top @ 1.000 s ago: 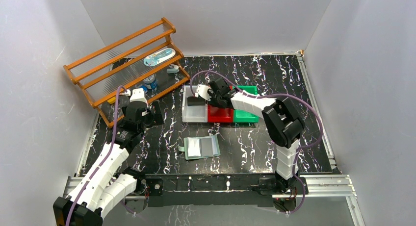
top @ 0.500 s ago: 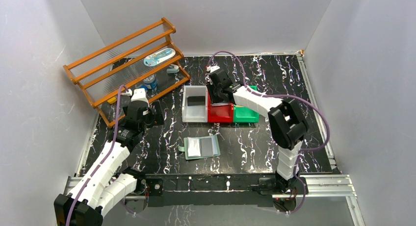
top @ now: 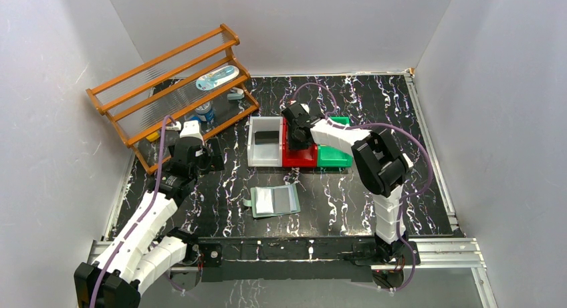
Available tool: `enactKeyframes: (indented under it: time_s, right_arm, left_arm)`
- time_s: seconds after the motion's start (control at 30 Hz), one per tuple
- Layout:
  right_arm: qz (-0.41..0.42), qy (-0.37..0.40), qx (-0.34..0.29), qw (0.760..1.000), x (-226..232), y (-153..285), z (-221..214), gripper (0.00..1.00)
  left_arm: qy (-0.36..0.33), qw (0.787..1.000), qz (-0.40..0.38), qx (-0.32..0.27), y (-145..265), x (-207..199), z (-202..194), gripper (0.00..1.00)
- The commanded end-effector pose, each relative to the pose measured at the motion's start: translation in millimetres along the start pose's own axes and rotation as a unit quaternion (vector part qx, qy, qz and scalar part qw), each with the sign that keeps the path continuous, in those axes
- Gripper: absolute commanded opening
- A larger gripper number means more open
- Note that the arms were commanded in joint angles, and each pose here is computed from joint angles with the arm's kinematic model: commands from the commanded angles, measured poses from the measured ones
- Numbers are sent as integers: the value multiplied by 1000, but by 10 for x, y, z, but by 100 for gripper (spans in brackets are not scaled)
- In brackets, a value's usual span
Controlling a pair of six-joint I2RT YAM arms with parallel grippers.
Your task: Take the credit cards out of the card holder
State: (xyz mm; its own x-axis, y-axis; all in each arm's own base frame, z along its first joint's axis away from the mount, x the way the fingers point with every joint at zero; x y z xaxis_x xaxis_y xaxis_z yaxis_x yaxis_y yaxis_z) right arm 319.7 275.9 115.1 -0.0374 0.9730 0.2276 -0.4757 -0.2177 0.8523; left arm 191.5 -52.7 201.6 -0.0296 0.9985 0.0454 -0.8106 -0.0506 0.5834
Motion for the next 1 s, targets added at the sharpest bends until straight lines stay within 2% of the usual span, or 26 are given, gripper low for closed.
enactKeyframes:
  time_s: [0.0,0.5,0.67,0.97]
  right_arm:
    - [-28,-26,-39,999,16,-58,133,32]
    - [-53,-61,-76,994,-48,-316,135,34]
    - [-34,-67,-77,994,-18,-291,137,35]
    - [57,-56,-88,993,109,265,253,40]
  left_arm:
    - [0,1000,-4,-12,40,0,115,98]
    - [-1,1000,-4,-8,28,-5,110,98]
    - [-1,1000,-5,-7,25,-8,110,98]
    - [0,1000,-11,-7,32,-19,113,98]
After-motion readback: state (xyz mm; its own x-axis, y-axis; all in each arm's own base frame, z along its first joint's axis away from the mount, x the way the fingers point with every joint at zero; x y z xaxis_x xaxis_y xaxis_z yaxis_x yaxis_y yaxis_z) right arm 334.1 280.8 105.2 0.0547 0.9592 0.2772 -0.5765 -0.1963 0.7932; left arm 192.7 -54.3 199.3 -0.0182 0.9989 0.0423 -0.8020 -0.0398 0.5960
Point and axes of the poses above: each gripper's point midway between its finger pads, its own y axis back along the fingers, its own x axis along the line the jaws close on, z = x × y, the point moved 9 cm from there along y, back along the fingers, and after that the axes turned 8 degrees about -y, right-handed, at the moved point
